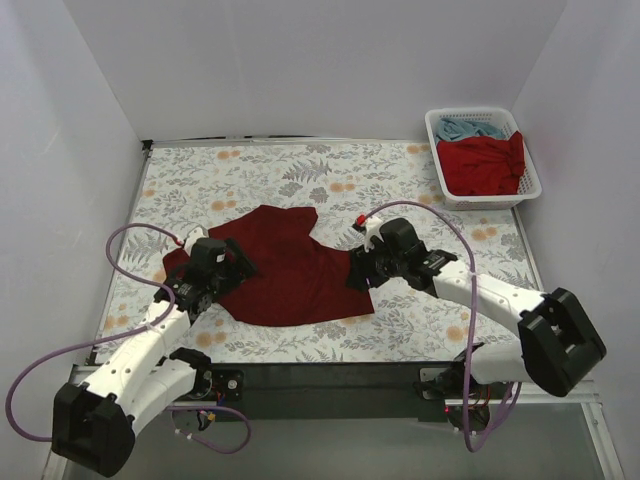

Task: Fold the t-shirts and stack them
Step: Flatten the tshirt out

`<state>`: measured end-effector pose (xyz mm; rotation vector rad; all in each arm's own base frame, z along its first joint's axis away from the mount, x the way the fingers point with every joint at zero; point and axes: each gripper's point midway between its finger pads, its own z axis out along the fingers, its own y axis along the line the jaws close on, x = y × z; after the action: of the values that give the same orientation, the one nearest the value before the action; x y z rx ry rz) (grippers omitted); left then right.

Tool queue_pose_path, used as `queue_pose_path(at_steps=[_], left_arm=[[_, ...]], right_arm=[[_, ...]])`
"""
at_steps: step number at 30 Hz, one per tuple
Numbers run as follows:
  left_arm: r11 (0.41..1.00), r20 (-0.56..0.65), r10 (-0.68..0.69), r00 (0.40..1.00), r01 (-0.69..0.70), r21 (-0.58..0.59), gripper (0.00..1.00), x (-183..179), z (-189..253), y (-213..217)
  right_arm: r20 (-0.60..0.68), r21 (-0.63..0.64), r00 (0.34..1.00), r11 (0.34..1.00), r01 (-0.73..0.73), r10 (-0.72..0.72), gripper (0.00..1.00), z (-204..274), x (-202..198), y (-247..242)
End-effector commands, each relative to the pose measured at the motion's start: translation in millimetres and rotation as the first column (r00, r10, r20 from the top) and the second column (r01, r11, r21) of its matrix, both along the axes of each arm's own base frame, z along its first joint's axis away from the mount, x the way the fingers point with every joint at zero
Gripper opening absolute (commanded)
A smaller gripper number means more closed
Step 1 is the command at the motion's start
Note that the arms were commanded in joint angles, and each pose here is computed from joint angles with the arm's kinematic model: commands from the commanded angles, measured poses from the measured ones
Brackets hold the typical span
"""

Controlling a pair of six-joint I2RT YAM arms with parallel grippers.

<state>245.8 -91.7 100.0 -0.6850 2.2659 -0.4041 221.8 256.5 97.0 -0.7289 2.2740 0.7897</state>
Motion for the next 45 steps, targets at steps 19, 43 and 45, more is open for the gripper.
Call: queue_pose_path(at_steps=[19,43,45], left_arm=[[0.976,-0.339,0.137,0.931,-0.068,0.209,0.68,63,-92,33],[0.960,-0.013,-0.034,0.999,0.037,0.277,0.83,127,40,-12],[0.962,-0.079,-0.029,0.996,0.050,0.268,0.83,95,30,-9]], right_arm=[[-0.495,-0.149,0.849,0.945,-0.293,0.185,0.60,-78,-82,19],[-0.210,-0.104,0.936,0.945,-0.310,0.283,0.62,-3,-96,96],[-0.181,-0.156,0.967,0.966,-0.207,0.178,0.63,-12,-79,68]])
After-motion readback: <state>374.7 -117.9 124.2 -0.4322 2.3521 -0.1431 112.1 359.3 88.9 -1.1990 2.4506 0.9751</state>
